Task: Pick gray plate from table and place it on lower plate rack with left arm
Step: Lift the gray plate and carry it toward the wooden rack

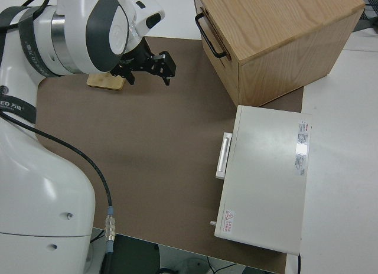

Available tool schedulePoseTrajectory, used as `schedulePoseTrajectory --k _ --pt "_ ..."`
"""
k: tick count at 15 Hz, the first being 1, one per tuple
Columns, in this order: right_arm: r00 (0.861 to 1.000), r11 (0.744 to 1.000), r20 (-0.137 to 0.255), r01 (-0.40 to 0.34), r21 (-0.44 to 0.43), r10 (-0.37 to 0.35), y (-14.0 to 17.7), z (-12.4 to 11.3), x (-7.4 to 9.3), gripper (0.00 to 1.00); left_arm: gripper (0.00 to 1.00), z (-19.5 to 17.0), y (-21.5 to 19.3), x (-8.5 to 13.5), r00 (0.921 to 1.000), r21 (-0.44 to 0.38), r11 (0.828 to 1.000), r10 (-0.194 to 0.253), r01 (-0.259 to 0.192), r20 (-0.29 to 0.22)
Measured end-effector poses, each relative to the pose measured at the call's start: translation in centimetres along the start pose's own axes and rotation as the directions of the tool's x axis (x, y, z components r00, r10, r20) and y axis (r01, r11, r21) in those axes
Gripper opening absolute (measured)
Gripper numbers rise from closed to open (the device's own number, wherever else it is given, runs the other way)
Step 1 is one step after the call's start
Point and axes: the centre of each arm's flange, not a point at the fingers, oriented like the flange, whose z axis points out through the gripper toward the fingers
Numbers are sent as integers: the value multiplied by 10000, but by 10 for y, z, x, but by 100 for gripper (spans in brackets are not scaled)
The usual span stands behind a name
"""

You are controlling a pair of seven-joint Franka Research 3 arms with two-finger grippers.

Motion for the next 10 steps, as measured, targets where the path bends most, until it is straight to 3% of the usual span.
schedulePoseTrajectory --k 5,10 --pt "10000 10000 0 0 0 0 0 0 0 99 1 -39 -10 -7 9998 -101 9998 -174 173 -44" --pt "10000 10000 0 0 0 0 0 0 0 99 1 -56 -21 -12 9994 950 9949 -354 352 8"
